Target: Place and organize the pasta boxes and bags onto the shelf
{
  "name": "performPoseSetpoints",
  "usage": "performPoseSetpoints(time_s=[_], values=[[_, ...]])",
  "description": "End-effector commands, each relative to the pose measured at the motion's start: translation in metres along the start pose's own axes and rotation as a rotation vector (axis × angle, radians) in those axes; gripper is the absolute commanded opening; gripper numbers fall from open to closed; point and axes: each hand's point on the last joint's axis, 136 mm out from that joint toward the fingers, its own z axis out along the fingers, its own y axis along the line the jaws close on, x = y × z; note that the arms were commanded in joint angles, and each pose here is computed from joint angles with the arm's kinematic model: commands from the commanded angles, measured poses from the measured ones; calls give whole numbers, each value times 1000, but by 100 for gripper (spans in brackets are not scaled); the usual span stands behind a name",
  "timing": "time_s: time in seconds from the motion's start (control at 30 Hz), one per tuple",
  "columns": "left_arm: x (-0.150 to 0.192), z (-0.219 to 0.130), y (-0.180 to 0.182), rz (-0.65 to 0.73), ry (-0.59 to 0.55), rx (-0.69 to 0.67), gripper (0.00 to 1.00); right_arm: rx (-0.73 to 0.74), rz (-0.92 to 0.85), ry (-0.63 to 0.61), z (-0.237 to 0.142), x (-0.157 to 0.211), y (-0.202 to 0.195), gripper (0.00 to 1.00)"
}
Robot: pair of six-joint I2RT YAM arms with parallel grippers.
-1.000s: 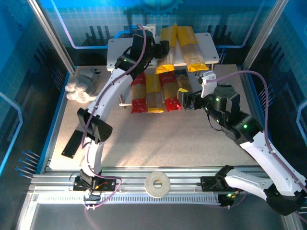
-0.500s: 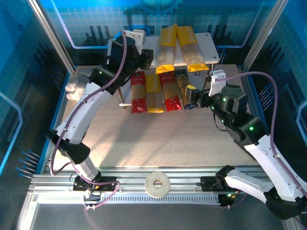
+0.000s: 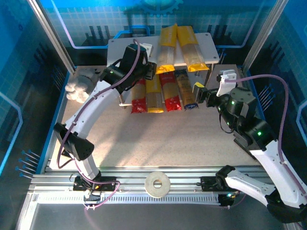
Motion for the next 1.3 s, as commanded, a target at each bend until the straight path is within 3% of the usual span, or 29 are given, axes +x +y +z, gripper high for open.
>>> performPoseSetpoints(time_s=[0.0,0.33,1.27], values=[[11,13,-14,2,42,59,36,11,23,-18,-3,-6,-4,96],[4,16,-42,22,36,127,37,10,26,-18,-3,-4,-4,96],[-10,13,-69,5,-5,217,41,-1,33,-2,0,3,-2,96]])
